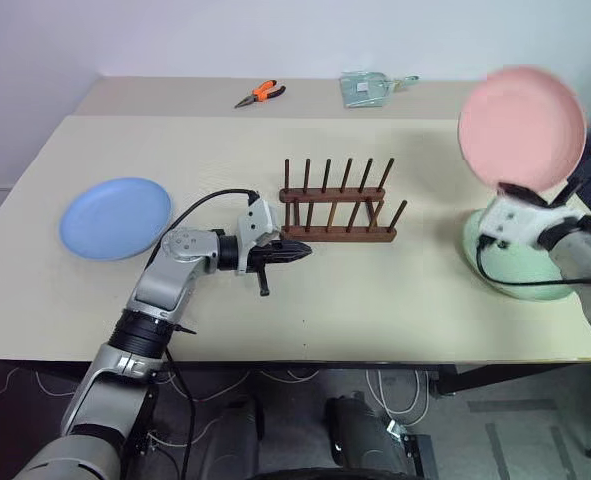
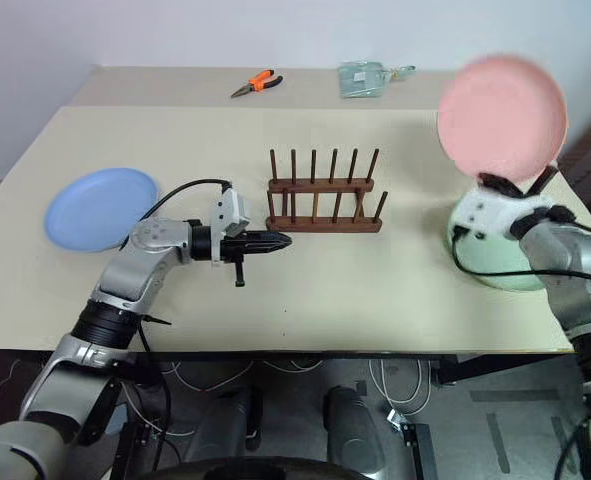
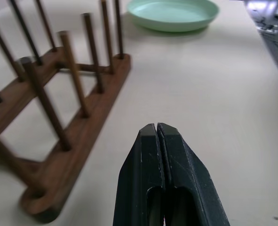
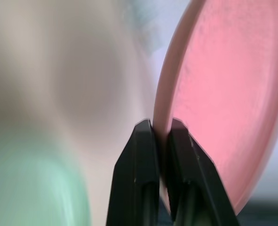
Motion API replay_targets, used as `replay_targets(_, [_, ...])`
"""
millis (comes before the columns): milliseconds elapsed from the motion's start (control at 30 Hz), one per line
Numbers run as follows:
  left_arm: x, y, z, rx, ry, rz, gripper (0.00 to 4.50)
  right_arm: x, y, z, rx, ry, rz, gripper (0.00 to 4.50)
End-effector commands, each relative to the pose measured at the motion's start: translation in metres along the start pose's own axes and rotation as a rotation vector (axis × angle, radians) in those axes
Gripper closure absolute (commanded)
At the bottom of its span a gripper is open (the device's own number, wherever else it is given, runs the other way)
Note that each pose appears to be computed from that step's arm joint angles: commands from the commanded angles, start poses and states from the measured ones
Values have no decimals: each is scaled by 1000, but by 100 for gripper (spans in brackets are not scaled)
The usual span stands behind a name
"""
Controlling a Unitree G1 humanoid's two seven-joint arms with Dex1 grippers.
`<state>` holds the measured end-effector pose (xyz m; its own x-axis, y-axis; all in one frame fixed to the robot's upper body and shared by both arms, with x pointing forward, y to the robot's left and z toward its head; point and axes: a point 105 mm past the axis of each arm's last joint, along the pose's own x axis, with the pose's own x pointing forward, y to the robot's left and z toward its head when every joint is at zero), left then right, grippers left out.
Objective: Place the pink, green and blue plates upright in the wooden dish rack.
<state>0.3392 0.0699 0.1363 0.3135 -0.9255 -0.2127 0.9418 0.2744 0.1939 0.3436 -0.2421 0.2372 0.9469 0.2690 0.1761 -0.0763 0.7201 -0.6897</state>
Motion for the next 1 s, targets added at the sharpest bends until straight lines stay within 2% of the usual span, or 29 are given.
replay_targets(33, [-7, 9, 7, 39, -17, 26, 450, -14, 25, 79, 538, -279, 201, 440])
replay_targets(100, [-6, 9, 6, 44, -8, 18, 450, -19, 35, 90, 680, -307, 286, 440])
replay_targets(200, [-5, 7, 6, 51, -6, 1, 450, -21, 43, 90, 753, -280, 345, 440])
replay_targets(300, [-4, 6, 9, 47, -17, -5, 450, -21, 50, 83, 771, -243, 392, 440])
replay_targets(633, [-6, 3, 13, 37, -31, 3, 450, -12, 43, 58, 801, -187, 422, 440])
replay_targets(800, [-9, 3, 11, 40, -24, 10, 450, -6, 43, 46, 913, -173, 466, 440])
replay_targets(900, [-10, 3, 11, 40, -21, 14, 450, -3, 38, 46, 881, -176, 442, 346])
replay_targets(1000, [-11, 3, 10, 44, -16, 15, 450, -4, 33, 45, 823, -174, 412, 203])
